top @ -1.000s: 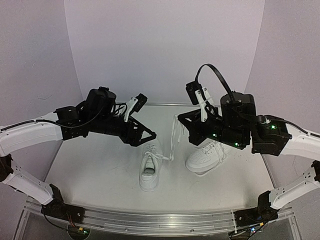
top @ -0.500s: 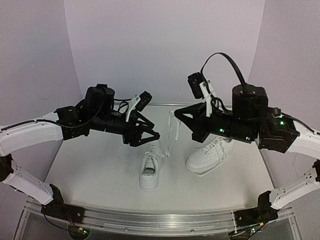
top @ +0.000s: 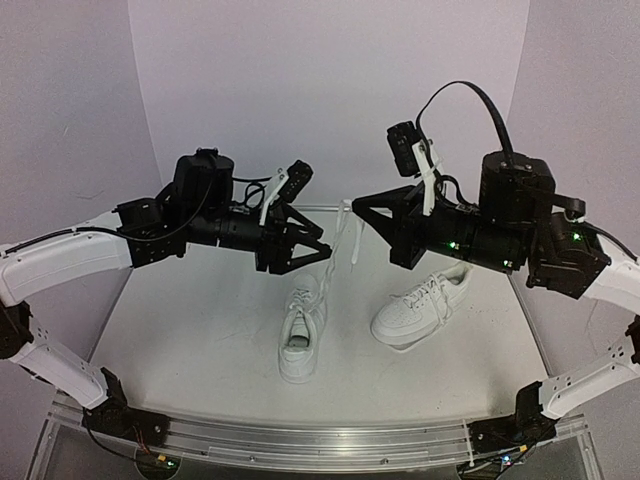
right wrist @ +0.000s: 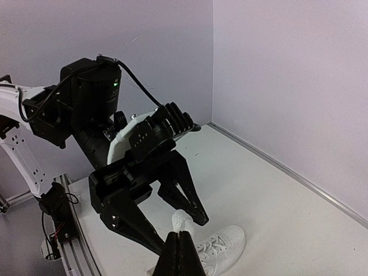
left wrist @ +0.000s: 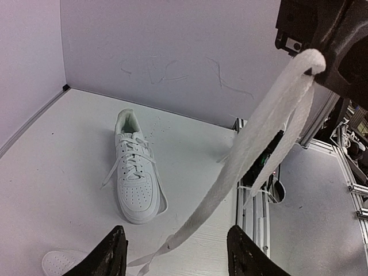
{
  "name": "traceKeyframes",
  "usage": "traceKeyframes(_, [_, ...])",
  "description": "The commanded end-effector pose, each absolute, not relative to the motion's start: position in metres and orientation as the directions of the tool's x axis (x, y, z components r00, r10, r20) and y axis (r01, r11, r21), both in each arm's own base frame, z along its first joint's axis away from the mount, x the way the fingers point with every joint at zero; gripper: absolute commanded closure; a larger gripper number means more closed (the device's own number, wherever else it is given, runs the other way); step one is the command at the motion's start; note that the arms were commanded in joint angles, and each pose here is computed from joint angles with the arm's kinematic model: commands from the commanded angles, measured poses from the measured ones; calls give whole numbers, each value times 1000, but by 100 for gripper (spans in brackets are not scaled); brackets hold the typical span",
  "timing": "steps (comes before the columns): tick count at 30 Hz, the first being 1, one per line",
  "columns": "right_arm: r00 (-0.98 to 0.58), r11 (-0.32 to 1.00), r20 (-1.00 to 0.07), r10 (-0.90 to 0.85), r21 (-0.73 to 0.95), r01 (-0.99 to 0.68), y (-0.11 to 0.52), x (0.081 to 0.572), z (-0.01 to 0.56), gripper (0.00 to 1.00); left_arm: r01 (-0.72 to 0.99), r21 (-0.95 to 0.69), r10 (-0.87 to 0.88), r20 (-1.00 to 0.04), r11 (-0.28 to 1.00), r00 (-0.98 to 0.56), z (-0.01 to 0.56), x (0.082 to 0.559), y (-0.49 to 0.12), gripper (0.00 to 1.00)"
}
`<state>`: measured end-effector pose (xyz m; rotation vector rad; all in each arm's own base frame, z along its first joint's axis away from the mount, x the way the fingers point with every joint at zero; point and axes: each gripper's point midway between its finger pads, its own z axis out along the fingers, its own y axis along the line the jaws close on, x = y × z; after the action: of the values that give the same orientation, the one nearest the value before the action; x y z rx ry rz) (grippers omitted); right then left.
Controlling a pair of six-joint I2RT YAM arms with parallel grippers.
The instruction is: Tie the shoes
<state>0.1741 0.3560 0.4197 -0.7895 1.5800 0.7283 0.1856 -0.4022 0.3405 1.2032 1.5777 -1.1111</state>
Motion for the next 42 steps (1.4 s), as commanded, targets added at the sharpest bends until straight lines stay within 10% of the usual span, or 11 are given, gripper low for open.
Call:
traceKeyframes(1, [-87,578,-994,-61,36,-815,356,175,433,100,993,-56,114,-991,104,-68,401,176,-397,44])
traceKeyframes(42, [-156,549,-982,-110,71,-833,377,174,395,100,999,-4,98,-995,48,-9,419,165,-399,87])
